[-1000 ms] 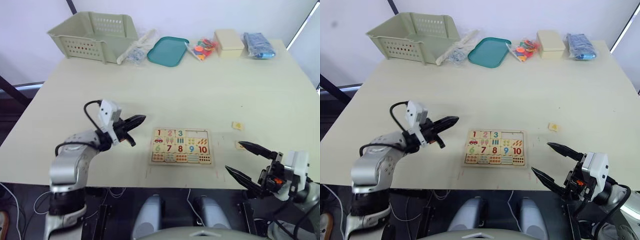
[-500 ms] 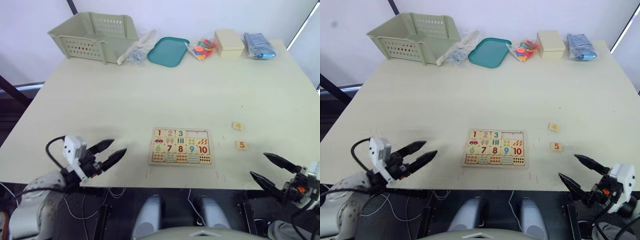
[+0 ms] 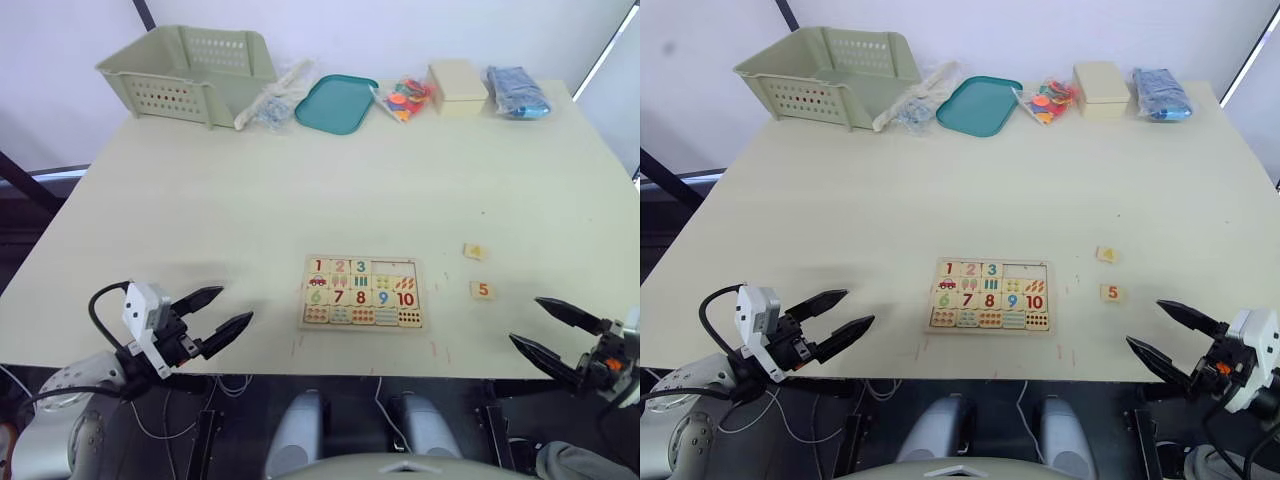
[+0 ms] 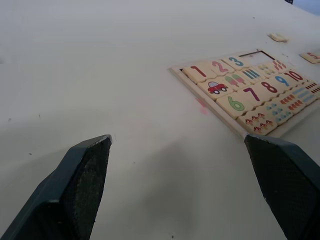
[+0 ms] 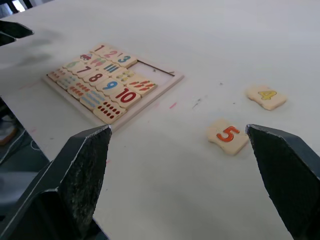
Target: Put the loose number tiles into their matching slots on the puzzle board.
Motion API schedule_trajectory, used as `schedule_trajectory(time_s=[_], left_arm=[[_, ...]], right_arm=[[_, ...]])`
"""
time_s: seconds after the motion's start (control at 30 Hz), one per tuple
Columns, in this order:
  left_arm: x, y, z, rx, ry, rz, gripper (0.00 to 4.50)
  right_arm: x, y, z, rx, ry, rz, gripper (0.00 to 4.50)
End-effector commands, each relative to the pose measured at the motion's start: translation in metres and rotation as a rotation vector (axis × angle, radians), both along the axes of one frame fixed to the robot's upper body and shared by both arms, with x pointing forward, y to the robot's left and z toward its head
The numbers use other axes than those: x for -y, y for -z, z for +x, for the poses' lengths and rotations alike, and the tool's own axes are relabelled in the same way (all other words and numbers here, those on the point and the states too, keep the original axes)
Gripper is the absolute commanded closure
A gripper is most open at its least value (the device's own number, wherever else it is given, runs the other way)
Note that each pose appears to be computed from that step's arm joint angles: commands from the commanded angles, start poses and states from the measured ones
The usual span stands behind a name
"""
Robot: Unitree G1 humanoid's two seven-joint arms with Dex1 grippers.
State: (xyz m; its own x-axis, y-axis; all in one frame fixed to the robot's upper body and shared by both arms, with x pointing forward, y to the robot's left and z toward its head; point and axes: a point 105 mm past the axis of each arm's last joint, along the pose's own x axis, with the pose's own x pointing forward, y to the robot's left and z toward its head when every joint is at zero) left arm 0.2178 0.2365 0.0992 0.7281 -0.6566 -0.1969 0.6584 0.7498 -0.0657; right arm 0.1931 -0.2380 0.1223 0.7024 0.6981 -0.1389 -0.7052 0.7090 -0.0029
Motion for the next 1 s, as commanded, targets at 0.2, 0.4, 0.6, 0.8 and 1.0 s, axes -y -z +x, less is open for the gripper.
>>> schedule_trajectory(time_s=[0.2,0.4,0.6,0.8,1.0], left_arm=[[0.015,-0.02,-0.002,0.117,0.151,-0.041,0.01],[0.021,-0.024,-0.015,0.158,0.336,-0.037,0.01],[0.019,-0.035,-0.022,0.191,0.348,-0.129,0.01],[0.012,-0.031,-0.025,0.19,0.323,-0.148,0.01],[0.009,-0.03,-0.024,0.186,0.307,-0.153,0.01]], right_arm=[[0.004,-0.022,0.062,0.007,-0.07,-0.246,0.0],[0.005,-0.033,0.099,-0.03,-0.268,-0.325,0.0],[0.004,-0.03,0.127,-0.068,-0.322,-0.325,0.0],[0.002,-0.017,0.147,-0.081,-0.356,-0.358,0.0],[-0.001,-0.006,0.162,-0.1,-0.349,-0.371,0.0]])
